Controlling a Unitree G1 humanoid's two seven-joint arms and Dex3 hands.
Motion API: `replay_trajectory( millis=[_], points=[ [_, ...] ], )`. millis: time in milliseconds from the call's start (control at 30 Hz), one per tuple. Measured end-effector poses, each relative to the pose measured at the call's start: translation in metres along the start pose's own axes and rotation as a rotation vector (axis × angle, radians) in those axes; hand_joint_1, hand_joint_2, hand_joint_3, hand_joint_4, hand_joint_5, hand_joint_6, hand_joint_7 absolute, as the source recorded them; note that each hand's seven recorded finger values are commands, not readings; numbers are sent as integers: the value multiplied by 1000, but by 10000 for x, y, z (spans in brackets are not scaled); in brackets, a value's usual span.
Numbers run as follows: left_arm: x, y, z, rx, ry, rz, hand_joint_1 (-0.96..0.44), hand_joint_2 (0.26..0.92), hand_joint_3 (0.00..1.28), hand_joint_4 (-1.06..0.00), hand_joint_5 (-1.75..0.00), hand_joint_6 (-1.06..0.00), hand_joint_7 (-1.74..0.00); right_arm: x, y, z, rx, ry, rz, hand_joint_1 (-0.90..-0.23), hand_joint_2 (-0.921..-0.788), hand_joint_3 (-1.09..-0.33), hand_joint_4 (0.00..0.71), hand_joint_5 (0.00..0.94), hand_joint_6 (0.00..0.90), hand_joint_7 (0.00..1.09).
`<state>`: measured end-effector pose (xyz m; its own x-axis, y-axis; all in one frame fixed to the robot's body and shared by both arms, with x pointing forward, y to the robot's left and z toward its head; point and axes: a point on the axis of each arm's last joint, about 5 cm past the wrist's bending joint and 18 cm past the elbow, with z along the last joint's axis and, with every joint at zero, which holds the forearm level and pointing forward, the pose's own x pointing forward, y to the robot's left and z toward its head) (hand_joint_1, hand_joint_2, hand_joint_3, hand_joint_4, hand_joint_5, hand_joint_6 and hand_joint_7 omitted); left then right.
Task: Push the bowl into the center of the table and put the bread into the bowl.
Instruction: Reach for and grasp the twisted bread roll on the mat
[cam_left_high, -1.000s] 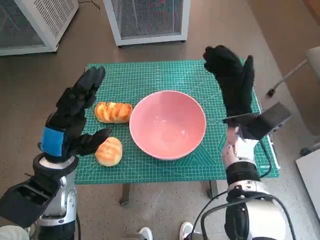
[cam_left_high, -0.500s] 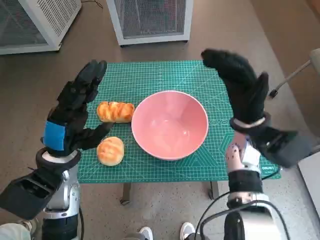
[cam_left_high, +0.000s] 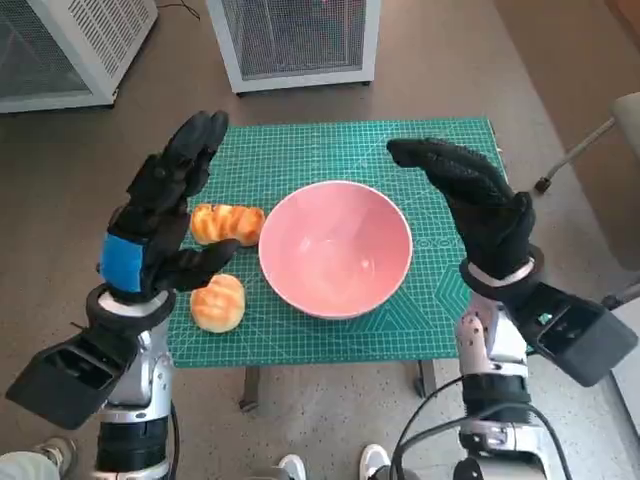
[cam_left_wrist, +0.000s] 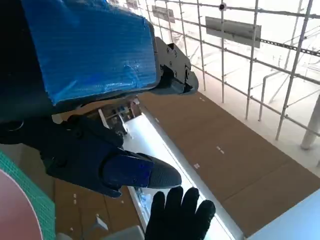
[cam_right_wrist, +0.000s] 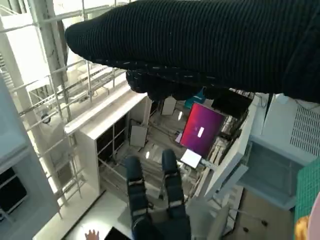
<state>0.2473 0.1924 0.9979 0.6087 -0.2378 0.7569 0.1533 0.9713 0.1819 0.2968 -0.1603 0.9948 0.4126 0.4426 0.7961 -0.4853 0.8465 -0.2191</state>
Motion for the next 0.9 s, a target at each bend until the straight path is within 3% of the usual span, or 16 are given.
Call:
replay_trajectory(
  millis=[667,800,900],
  points=[
    [69,39,-14,31,-27,-40,-553,921,194,-300,0,-370,-61,2,-28,28,4,-10,-15,-585,-921,-595,322,1,-1,775],
    [85,83,0,92,-18,-69,-495,921,144,-298,0,-365,-57,-1,-26,23,4,-9,-18,-585,-921,-590,323,1,-1,773],
    [110,172,42,234,18,-126,-439,905,76,-292,0,-356,-51,-3,-25,22,4,-8,-19,-586,-921,-587,322,1,0,772]
  ],
)
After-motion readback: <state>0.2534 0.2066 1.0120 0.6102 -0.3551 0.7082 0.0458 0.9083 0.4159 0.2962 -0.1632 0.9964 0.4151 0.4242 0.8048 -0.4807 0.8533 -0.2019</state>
